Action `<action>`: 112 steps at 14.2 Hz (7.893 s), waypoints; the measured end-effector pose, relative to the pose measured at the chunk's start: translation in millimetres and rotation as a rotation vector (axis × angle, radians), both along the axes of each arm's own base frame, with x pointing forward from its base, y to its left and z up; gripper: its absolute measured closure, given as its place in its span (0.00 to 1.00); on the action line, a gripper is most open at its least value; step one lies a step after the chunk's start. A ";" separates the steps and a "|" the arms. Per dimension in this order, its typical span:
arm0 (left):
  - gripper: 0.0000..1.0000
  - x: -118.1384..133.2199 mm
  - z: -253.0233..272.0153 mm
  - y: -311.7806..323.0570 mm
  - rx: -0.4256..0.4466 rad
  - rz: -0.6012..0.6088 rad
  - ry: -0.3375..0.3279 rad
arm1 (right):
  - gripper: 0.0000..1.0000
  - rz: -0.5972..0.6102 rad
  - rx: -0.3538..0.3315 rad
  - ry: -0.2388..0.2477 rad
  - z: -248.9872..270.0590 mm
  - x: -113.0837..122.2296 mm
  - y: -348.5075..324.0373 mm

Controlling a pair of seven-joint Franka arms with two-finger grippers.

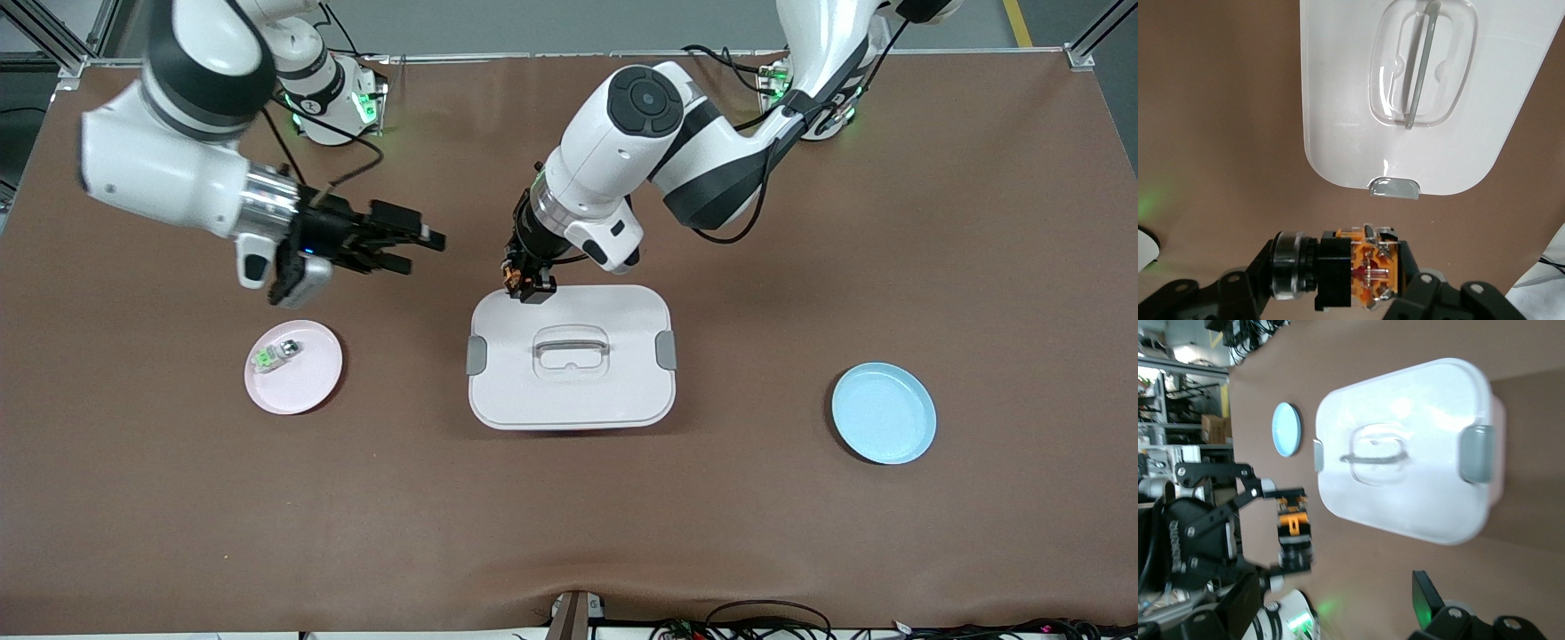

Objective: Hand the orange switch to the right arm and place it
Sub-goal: 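Grasp the orange switch with the right gripper from the left gripper, then open the left gripper and withdraw it while the right gripper moves to the pink plate, then lower the orange switch onto the pink plate with the right gripper, then open the right gripper to release the orange switch on the plate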

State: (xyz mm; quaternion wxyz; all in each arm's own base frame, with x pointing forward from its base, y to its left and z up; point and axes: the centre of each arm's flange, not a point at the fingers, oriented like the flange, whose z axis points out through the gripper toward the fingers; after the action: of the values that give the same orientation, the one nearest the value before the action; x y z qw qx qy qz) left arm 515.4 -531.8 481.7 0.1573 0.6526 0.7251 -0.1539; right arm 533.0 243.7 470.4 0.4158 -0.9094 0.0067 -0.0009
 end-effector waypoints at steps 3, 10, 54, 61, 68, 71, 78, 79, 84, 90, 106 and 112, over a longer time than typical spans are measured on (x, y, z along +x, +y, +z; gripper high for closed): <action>0.28 0.4 -1.3 0.0 0.001 0.000 0.002 | 0.00 -0.026 0.022 -0.003 -20.4 1.8 32.5; 0.28 0.0 -6.2 -1.5 0.005 -0.002 0.007 | 0.00 -0.065 0.029 -0.035 -35.9 8.7 70.0; 0.00 70.4 19.9 118.4 0.205 -0.343 -0.133 | 0.66 0.884 -0.483 -0.432 -37.7 49.6 -91.7; 0.00 106.5 28.2 210.9 0.388 -0.828 -0.246 | 0.66 1.184 -0.623 -0.469 -33.0 35.7 -129.5; 0.00 127.7 54.4 324.3 0.433 -1.273 -0.264 | 0.66 1.356 -0.691 -0.712 -107.6 25.6 -221.4; 0.00 125.3 72.4 358.3 0.434 -1.427 -0.273 | 0.66 1.369 -0.726 -0.754 -138.2 14.3 -230.0; 0.00 127.2 88.6 404.4 0.429 -1.609 -0.306 | 0.66 1.388 -0.752 -0.776 -223.4 19.3 -226.4; 0.00 127.3 88.6 405.4 0.427 -1.622 -0.308 | 0.66 1.389 -0.734 -0.755 -240.1 17.2 -227.1; 0.00 129.2 90.8 420.1 0.426 -1.650 -0.314 | 0.66 1.371 -0.697 -0.722 -272.2 15.8 -224.1; 0.00 129.3 96.2 432.6 0.441 -1.633 -0.312 | 0.66 1.343 -0.700 -0.756 -259.4 28.5 -202.1; 0.00 50.7 126.2 455.6 0.452 -1.670 -0.306 | 0.59 1.289 -0.670 -0.733 -274.2 27.1 -192.5; 0.00 39.9 129.6 453.0 0.443 -1.673 -0.323 | 0.02 1.267 -0.667 -0.730 -272.4 28.8 -191.5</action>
State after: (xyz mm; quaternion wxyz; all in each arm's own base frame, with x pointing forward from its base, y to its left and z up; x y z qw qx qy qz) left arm 555.3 -78.8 611.3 -0.0365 0.9991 -0.0085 0.0198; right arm 561.8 52.1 198.0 0.0196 -0.7590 -0.6477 -0.0638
